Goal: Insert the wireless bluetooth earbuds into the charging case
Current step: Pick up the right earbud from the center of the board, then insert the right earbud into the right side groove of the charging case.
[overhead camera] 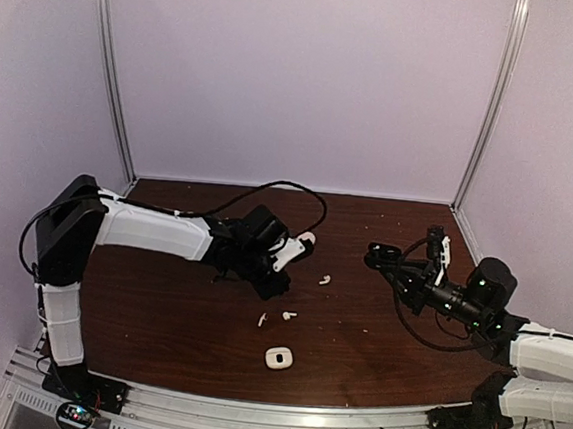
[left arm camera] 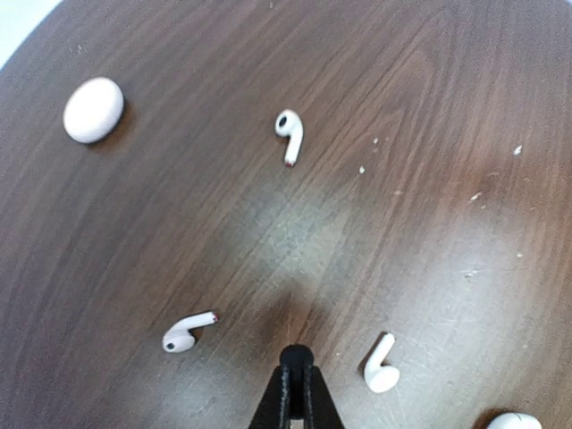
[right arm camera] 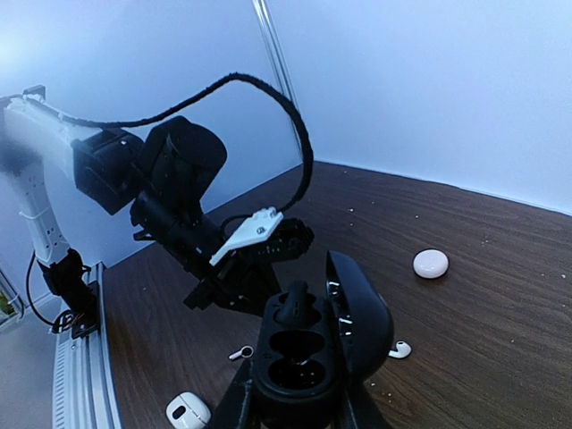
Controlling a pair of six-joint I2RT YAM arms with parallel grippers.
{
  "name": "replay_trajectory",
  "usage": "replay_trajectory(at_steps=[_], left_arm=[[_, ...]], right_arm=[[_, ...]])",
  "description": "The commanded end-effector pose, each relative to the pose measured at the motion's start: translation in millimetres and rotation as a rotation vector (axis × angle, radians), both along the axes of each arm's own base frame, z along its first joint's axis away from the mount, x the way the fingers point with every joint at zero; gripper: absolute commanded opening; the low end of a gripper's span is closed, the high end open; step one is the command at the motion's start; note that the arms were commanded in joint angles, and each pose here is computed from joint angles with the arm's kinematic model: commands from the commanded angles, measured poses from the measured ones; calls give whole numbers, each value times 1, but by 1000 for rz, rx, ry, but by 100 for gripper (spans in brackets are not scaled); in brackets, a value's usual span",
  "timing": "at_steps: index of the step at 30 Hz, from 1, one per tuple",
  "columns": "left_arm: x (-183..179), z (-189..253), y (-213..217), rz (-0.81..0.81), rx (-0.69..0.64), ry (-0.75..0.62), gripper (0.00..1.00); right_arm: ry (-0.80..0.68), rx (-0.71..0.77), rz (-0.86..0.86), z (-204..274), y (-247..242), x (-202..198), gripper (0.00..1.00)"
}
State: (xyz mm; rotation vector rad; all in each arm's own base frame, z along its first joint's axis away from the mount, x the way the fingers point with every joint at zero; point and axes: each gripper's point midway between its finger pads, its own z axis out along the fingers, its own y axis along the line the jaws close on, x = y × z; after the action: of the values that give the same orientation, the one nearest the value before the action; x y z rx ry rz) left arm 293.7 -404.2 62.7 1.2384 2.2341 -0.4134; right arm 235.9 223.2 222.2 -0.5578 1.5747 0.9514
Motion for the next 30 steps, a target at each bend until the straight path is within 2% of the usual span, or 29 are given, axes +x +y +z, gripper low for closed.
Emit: replay_trajectory(at_steps=[1,6,16,21,30], left_arm=[[-4,85,-9,-112,-190,-180,0],[-34,161,-1,-254,-378,-329,0],[-86,233,4,-463,-548,-454,0],[-108,244,-1,-539,-580,-475,0],[-142,238,-18,-641,-588,-477,0]], right_arm=[[-40,17,144,14,16,-14,0],[-44,33,234,18,28,-24,0],[-88,19,377,25,57,-40,0],[-126,1,445,28,75,-49,0],[-146,-56,567,26,107,-66,0]])
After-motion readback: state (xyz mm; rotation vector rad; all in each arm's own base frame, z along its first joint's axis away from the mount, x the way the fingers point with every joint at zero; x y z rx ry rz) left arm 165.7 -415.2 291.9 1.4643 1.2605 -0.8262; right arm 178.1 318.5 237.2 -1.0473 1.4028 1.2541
